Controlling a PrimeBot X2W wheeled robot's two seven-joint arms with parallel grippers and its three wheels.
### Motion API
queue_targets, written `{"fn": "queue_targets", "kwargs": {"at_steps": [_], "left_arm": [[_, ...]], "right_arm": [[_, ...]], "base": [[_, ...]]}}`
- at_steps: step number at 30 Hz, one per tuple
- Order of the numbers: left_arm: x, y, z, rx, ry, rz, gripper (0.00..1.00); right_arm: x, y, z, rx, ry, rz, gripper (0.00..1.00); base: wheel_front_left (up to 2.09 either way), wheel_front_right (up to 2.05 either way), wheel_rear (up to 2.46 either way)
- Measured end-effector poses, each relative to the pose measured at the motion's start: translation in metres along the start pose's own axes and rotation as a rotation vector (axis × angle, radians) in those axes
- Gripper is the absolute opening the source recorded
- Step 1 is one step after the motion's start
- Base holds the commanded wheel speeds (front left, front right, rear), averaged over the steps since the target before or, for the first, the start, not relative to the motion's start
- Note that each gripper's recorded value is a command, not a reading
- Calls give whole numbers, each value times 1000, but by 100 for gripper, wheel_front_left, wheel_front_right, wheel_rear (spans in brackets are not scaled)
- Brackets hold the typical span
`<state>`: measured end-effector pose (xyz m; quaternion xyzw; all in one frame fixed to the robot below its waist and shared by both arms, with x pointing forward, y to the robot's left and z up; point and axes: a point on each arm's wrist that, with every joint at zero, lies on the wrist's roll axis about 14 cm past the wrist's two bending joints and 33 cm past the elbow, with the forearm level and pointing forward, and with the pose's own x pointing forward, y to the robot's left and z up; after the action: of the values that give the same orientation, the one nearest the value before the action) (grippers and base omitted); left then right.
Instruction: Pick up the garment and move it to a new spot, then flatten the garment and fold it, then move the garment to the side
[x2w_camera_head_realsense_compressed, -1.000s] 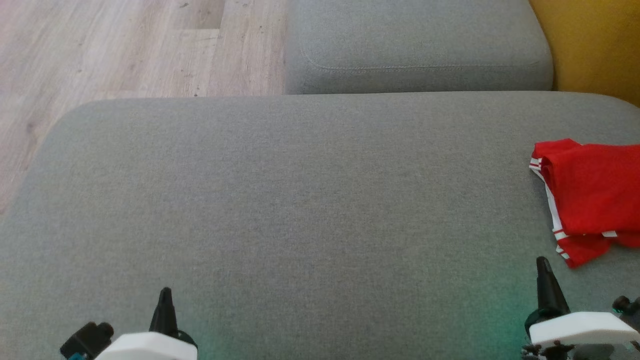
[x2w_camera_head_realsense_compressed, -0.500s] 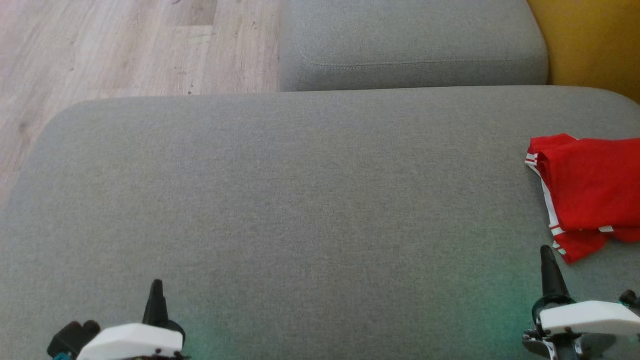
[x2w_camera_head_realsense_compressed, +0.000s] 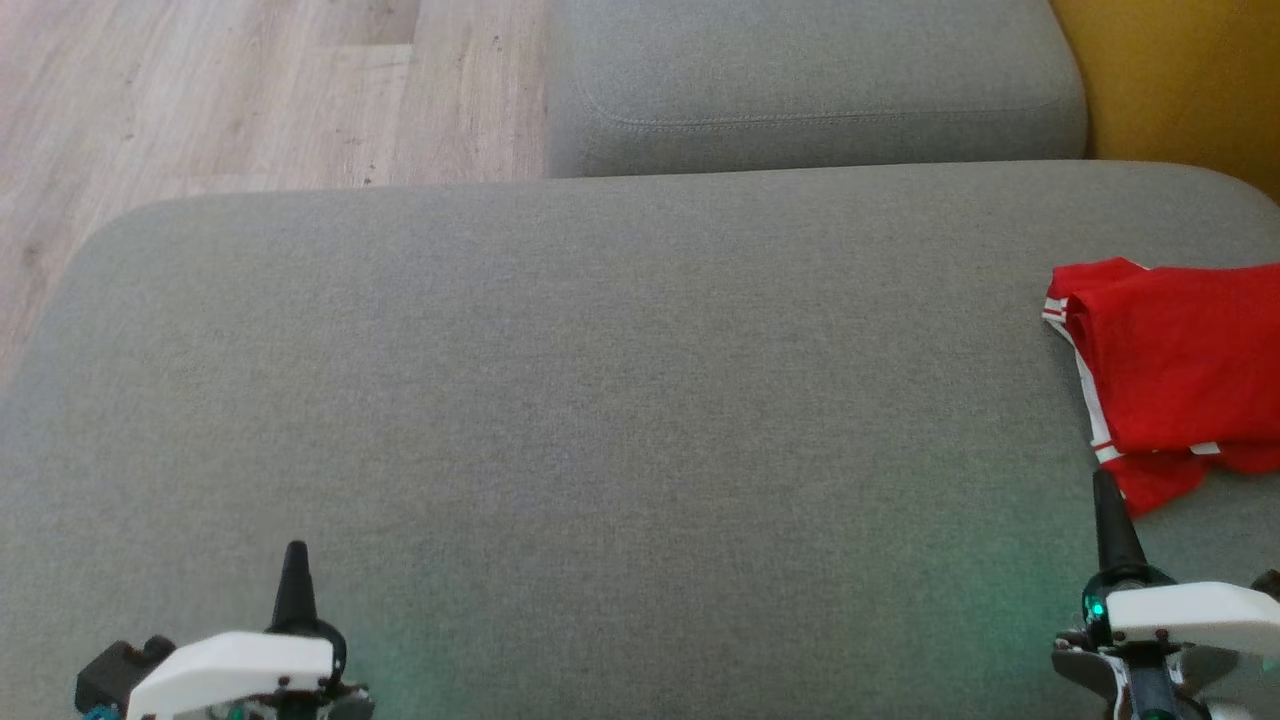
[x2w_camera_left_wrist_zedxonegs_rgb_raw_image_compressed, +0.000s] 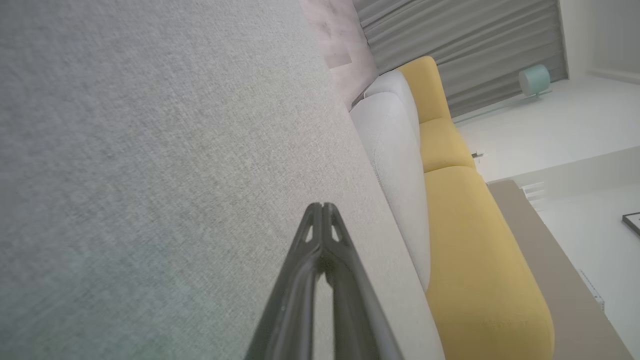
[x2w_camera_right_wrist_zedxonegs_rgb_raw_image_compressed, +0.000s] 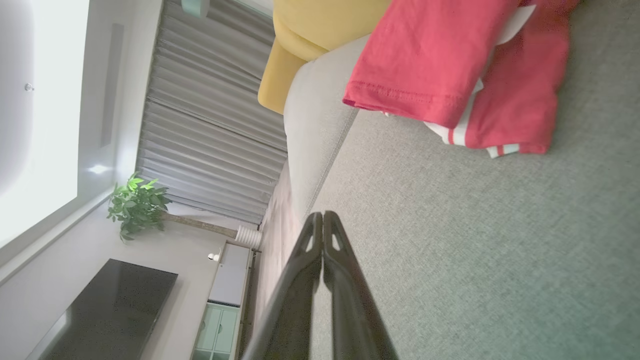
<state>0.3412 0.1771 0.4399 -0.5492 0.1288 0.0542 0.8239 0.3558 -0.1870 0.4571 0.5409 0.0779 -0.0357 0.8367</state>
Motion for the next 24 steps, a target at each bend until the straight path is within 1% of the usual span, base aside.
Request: {"fn": "queue_targets", "kwargs": {"at_steps": [4,24], "left_arm": [[4,-8,2,-44,-5,-28,0],[14,-20,17,-252,-36,-95,0]], "right_arm": [[0,-1,2,47,-6,-2,0],[6,3,15,276,-42,22,0]], "base": [[0,0,0],[0,0,0]]}}
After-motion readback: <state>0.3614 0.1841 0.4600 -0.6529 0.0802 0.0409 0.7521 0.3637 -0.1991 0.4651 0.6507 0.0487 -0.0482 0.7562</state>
